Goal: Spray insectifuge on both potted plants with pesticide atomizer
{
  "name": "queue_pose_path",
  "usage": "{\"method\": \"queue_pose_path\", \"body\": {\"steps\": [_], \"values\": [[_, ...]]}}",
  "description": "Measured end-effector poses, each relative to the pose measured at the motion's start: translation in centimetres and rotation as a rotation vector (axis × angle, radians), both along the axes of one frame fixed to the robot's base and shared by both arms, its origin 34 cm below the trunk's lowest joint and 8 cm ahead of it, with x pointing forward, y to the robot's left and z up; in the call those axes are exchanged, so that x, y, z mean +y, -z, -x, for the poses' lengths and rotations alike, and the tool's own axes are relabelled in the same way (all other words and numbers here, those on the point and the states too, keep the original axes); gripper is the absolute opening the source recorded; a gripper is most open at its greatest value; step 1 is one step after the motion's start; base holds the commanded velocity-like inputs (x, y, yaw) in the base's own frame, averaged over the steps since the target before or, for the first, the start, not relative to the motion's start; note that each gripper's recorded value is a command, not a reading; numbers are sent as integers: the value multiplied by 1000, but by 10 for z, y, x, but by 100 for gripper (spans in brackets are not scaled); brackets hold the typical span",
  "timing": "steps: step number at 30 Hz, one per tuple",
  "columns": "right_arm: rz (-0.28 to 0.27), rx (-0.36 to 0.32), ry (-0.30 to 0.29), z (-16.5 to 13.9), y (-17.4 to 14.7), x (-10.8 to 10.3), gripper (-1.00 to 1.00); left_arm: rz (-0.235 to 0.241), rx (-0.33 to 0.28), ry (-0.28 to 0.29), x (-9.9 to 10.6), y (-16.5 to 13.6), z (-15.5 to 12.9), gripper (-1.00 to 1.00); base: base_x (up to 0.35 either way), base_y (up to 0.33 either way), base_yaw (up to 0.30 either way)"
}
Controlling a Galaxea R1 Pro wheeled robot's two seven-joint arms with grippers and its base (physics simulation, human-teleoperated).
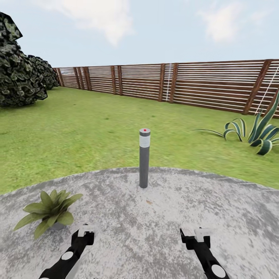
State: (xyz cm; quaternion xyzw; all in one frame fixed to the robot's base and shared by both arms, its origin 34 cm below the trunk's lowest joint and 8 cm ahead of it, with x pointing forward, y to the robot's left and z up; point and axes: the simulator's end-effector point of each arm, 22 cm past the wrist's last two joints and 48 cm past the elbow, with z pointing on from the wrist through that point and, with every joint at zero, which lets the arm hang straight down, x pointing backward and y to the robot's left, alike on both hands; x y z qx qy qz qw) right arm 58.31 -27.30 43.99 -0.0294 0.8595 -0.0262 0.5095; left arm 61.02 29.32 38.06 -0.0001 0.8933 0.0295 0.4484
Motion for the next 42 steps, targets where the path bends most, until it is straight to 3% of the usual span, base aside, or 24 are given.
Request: {"method": "queue_pose_path", "body": {"steps": [42], "values": [[0,0,0,0,0,0,100,-1,1,-1,0,0,0,-100,0,0,275]]}}
